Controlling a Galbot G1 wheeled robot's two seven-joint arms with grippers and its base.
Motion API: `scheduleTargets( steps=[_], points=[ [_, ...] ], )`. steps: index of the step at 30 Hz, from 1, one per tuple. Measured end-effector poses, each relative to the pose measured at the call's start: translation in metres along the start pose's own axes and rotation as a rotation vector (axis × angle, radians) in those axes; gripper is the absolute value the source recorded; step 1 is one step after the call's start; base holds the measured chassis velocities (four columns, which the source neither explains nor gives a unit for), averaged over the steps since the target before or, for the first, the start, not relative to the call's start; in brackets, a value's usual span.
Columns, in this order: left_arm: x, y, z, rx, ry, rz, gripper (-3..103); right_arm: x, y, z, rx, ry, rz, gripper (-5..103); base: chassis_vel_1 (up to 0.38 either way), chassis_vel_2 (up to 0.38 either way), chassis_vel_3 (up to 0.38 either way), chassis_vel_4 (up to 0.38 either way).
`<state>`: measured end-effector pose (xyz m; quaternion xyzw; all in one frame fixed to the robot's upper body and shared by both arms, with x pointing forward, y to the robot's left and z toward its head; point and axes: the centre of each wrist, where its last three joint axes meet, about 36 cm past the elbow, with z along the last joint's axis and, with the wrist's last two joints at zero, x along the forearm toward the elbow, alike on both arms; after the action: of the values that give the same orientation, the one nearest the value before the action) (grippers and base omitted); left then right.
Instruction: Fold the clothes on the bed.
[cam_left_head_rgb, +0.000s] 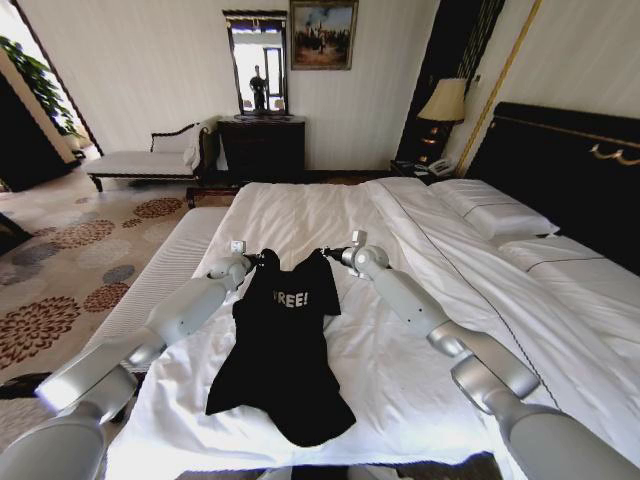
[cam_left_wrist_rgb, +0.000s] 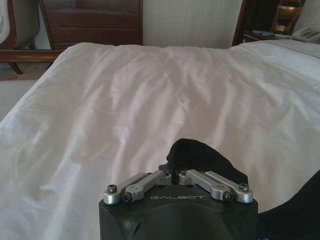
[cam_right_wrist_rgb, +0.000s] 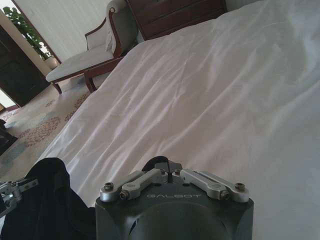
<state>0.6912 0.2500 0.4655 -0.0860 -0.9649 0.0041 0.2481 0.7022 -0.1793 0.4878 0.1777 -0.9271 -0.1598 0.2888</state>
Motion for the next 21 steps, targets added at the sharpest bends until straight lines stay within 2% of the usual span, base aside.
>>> scheduleTargets(
  steps=[9,16,17,18,20,21],
  points=[
    [-0.032,-0.005,-0.01,0.014,0.021,-0.037,1,-0.03,-0.02,-0.004,0.016,-0.005,0.071,0,0.0,0.0,0.0,0.0],
    [-0.054,-0.041,-0.014,0.023,0.052,-0.026,1,-0.035,-0.036,-0.004,0.01,-0.009,0.118,0,0.0,0.0,0.0,0.0],
    [-0.054,-0.041,-0.014,0.023,0.052,-0.026,1,-0.035,-0.036,-0.004,0.01,-0.009,0.118,0,0.0,0.0,0.0,0.0],
    [-0.056,-0.047,-0.013,0.025,0.068,-0.034,1,-0.035,-0.038,-0.003,-0.003,-0.008,0.12,-3,0.0,0.0,0.0,0.0],
    [-0.06,-0.058,-0.011,0.021,0.113,-0.067,3,-0.034,-0.042,0.0,-0.024,0.006,0.118,1,0.0,0.0,0.0,0.0],
    [-0.062,-0.065,-0.009,0.019,0.137,-0.084,9,-0.034,-0.045,0.002,-0.029,0.011,0.121,7,0.0,0.0,0.0,0.0]
  ],
)
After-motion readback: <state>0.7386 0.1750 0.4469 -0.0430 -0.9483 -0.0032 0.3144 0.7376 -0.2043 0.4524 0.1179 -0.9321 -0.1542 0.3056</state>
